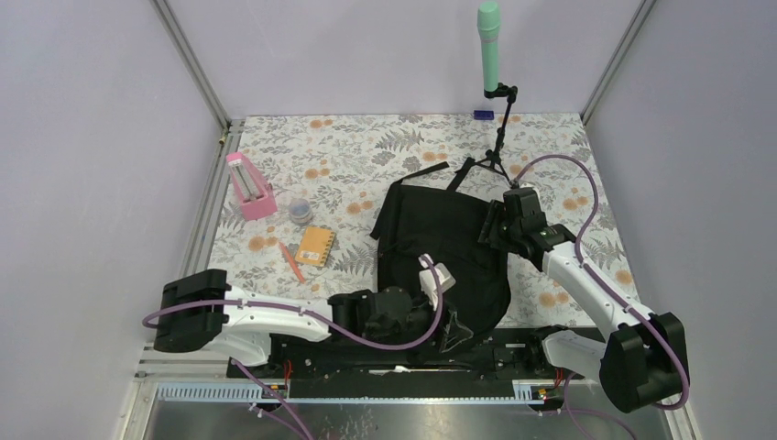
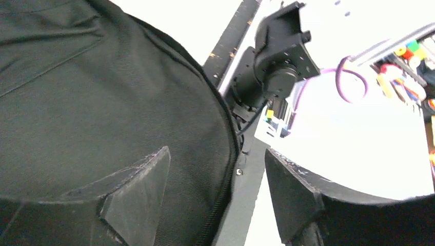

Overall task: Pack the student bag
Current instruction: Unzip the student bag at the center of the board.

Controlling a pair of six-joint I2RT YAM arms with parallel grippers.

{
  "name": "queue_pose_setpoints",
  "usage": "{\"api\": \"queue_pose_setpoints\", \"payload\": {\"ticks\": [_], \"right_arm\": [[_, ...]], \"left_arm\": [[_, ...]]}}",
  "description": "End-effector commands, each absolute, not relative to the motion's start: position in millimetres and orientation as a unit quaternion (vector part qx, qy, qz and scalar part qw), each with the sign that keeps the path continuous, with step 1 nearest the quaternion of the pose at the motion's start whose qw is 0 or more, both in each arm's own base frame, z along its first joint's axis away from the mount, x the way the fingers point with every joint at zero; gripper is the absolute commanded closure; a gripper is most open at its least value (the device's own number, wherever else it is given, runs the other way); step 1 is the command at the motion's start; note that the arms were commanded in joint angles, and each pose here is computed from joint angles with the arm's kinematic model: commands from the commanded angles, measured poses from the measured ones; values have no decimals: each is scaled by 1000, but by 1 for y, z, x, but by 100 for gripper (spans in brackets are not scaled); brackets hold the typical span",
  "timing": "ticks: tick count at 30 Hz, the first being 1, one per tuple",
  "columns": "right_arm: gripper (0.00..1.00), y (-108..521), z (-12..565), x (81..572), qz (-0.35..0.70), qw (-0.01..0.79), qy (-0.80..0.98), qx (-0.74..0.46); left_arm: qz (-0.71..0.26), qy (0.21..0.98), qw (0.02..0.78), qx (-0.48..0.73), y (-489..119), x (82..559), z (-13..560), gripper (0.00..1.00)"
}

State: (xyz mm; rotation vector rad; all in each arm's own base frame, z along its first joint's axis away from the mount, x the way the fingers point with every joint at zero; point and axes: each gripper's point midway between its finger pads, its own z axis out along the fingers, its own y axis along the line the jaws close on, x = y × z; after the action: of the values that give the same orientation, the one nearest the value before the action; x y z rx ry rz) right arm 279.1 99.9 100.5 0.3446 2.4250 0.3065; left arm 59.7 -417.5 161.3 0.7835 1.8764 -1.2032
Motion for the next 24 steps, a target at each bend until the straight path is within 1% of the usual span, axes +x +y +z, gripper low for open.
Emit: {"api": "queue_pose_setpoints", "payload": {"ticks": [1,4,8,11,15,17,18,20,24], "right_arm": [[44,106,104,275,145,331,921,143],[48,107,106,271,152,329,921,142],[53,106,108,266,152,329,921,141],[59,105,111,266,150,333,920,140],[65,106,115,265,154,334,920,136],[66,106,116,265,153,333,921,135],[65,104,117,264,151,334,921,135],[56,101,118,262,142,335,922,131],[47,96,129,261,135,357,916,120]], "left_arm": [[-509,675,373,383,-438,32,180,29],[-493,671,356,424,-437,22,167,29],[-454,675,365,453,-435,26,157,29],[-425,681,381,459,-435,36,152,29],[-419,681,382,464,-437,36,150,29],[-417,683,385,459,-437,38,151,29],[-415,687,393,449,-436,41,155,29],[-414,691,414,424,-430,50,172,27],[-381,703,474,369,-406,82,218,16]]}}
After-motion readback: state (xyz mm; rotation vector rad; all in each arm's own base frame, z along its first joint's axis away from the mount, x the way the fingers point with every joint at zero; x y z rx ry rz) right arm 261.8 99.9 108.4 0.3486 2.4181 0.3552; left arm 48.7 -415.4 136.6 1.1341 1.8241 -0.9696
